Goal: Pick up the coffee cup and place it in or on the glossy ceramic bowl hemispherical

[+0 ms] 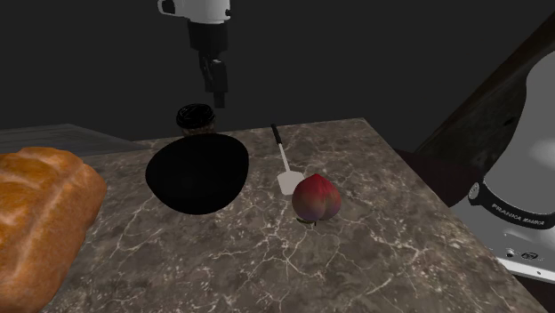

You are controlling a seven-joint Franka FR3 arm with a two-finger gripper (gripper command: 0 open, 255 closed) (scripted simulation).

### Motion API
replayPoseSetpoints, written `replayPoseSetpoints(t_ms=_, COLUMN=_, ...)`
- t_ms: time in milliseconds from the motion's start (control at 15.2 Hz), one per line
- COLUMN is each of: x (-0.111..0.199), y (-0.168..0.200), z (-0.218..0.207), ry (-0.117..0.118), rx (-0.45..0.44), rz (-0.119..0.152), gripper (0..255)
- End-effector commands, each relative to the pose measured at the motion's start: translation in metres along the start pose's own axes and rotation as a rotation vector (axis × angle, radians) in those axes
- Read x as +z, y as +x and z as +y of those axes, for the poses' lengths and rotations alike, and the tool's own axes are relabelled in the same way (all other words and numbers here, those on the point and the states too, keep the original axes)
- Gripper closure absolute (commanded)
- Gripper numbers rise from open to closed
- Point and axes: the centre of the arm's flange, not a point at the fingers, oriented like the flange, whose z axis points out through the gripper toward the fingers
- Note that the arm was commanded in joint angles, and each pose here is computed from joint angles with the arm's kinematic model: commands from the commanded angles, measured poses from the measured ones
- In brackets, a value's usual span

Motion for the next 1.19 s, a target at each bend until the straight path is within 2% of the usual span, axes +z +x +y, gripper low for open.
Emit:
replayPoseSetpoints(t_ms=0, x=0.008, y=0.016, z=0.003, ry=-0.003, rx=-0.047, rz=0.004, gripper=0)
replayPoseSetpoints(t_ms=462, x=0.048, y=0.017, z=0.003, ry=-0.003, rx=-0.047, rz=0.004, gripper=0)
replayPoseSetpoints(t_ms=990, x=0.048, y=0.017, z=0.003, ry=-0.003, rx=-0.047, rz=0.004, gripper=0)
replayPoseSetpoints(t_ms=1056, x=0.048, y=0.017, z=0.003, ry=-0.003, rx=-0.047, rz=0.004, gripper=255)
replayPoseSetpoints(t_ms=1122, x=0.048, y=0.017, z=0.003, ry=-0.003, rx=-0.047, rz=0.004, gripper=255)
